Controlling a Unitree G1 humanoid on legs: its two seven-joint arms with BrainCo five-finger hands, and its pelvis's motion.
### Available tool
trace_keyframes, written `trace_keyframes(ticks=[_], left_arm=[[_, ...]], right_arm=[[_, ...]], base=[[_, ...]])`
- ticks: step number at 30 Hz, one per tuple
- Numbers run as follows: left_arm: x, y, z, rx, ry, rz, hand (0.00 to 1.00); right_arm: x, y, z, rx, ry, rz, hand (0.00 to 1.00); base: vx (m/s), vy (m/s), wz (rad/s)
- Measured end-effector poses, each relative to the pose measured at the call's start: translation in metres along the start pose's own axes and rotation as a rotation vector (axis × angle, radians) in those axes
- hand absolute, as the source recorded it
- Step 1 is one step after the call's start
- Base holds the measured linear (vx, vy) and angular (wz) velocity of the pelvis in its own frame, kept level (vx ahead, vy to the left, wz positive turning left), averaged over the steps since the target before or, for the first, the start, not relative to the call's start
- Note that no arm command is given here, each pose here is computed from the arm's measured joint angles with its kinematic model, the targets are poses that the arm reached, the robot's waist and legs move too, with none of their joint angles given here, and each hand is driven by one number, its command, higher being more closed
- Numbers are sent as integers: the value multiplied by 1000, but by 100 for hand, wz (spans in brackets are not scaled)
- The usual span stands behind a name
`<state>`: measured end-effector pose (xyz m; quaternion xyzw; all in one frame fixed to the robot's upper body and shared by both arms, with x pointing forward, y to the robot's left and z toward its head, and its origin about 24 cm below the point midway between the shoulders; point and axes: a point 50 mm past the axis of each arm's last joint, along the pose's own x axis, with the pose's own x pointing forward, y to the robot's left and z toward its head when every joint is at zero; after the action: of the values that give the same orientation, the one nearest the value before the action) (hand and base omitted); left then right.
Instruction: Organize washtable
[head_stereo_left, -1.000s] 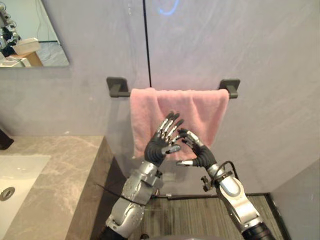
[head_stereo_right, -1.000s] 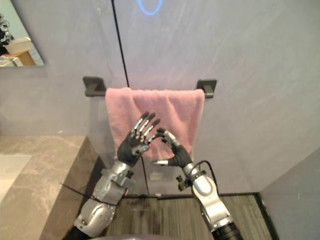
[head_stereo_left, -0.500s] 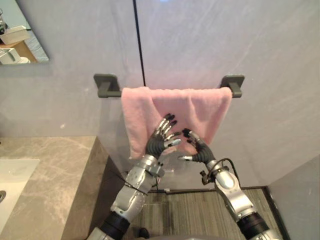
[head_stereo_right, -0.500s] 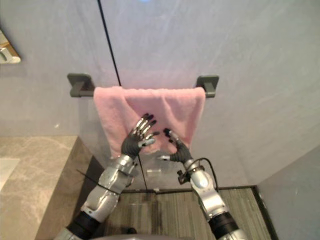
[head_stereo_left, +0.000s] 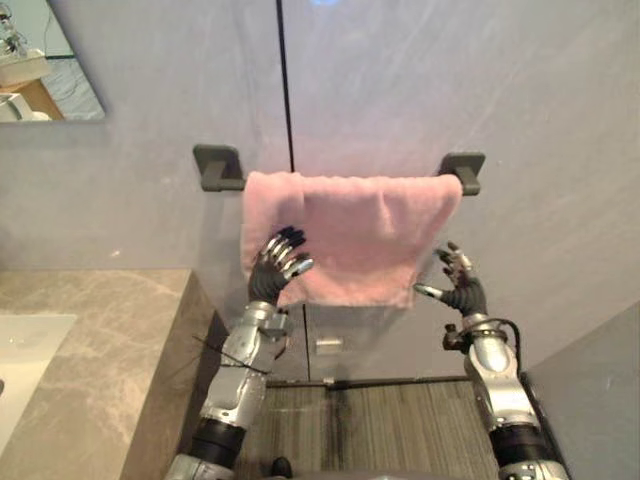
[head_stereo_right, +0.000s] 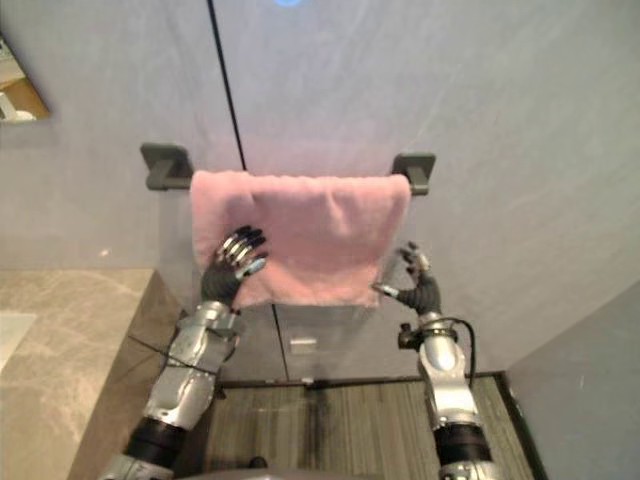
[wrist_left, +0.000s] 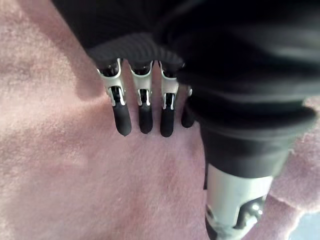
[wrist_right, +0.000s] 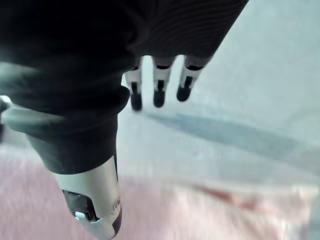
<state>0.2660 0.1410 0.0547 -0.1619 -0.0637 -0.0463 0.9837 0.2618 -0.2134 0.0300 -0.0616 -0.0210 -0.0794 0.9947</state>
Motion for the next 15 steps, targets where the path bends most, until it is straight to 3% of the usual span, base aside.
trace_keyframes(ticks=[8,15], left_arm=[[-23,30,-1,60,8,126,0],[-53,37,-4,106,26,155,0]], right_arm=[[-21,-31,-11,8,39,-139,0],[-54,-28,-24,38,97,-150,0]], base=[[-8,-2,0],[-13,1,2]])
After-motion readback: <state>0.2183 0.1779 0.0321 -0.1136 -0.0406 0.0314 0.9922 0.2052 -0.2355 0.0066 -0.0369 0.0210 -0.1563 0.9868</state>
